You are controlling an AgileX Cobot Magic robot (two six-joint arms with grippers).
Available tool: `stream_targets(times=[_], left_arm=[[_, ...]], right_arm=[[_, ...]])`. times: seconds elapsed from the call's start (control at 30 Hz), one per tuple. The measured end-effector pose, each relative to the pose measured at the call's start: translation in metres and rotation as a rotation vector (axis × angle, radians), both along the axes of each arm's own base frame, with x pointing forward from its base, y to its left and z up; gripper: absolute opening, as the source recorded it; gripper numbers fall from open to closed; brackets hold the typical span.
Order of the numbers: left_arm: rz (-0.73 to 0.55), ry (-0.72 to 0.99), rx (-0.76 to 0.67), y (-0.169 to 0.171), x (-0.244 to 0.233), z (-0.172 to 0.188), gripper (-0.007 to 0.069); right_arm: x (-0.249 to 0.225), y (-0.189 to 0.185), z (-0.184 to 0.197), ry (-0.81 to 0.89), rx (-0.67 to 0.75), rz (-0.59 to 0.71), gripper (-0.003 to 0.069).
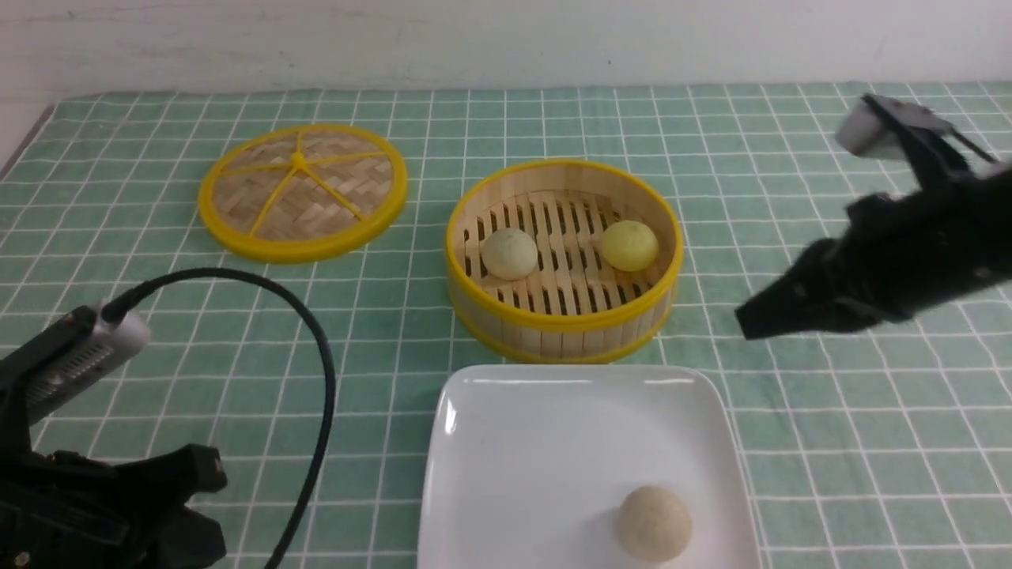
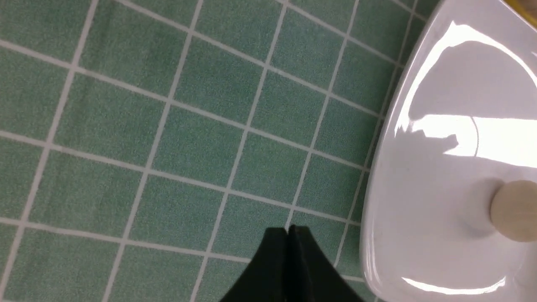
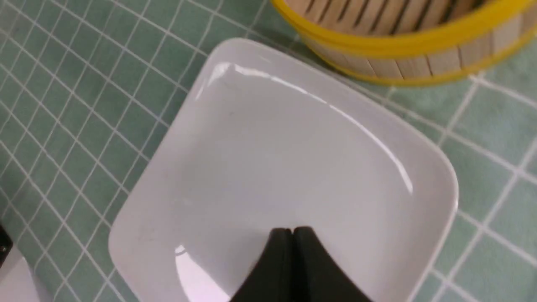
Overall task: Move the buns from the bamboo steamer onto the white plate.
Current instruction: 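Reach toward a bun in the bamboo steamer with the right gripper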
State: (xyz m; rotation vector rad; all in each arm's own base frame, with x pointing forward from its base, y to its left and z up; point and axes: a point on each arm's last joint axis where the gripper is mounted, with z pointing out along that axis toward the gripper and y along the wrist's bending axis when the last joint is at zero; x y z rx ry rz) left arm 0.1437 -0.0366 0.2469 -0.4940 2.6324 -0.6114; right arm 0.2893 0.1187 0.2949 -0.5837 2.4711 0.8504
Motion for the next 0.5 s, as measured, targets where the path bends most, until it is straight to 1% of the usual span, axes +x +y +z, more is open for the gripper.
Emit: stream_targets(times=[0.07, 0.1, 0.13, 0.2, 0.27, 0.33, 0.37, 0.4, 0.43, 0.47, 0.5], left_arm=[[0.008, -0.01, -0.004, 0.0, 0.001, 0.001, 0.0015], [0.01, -0.01, -0.006, 0.0, 0.001, 0.001, 0.0015], [0.026, -0.018, -0.015, 0.0, 0.002, 0.002, 0.002], [0.034, -0.026, -0.021, 0.0, 0.003, 0.003, 0.0022], [0.036, -0.028, -0.024, 0.0, 0.004, 0.003, 0.0023], [0.038, -0.029, -0.028, -0.001, 0.004, 0.003, 0.0025], [0.038, -0.03, -0.029, -0.001, 0.004, 0.003, 0.0027], [0.038, -0.029, -0.029, -0.001, 0.004, 0.003, 0.0027], [0.038, -0.029, -0.029, -0.001, 0.004, 0.003, 0.0031], [0.038, -0.03, -0.029, -0.001, 0.004, 0.003, 0.0033], [0.039, -0.031, -0.029, -0.001, 0.004, 0.003, 0.0034]], right_arm=[[0.023, 0.017, -0.004, -0.007, -0.024, 0.041, 0.0006], [0.025, 0.019, -0.005, -0.008, -0.031, 0.042, 0.0007], [0.047, 0.033, -0.01, -0.016, -0.076, 0.071, 0.002], [0.07, 0.048, -0.017, -0.037, -0.144, 0.08, 0.0042], [0.082, 0.054, -0.021, -0.044, -0.188, 0.085, 0.0063], [0.109, 0.066, -0.034, -0.069, -0.306, 0.062, 0.0123], [0.119, 0.069, -0.039, -0.078, -0.34, 0.049, 0.0146], [0.12, 0.069, -0.041, -0.08, -0.358, 0.043, 0.0152], [0.132, 0.073, -0.048, -0.092, -0.412, 0.014, 0.0197], [0.135, 0.073, -0.05, -0.098, -0.425, 0.006, 0.021], [0.145, 0.074, -0.056, -0.102, -0.461, -0.027, 0.0258]])
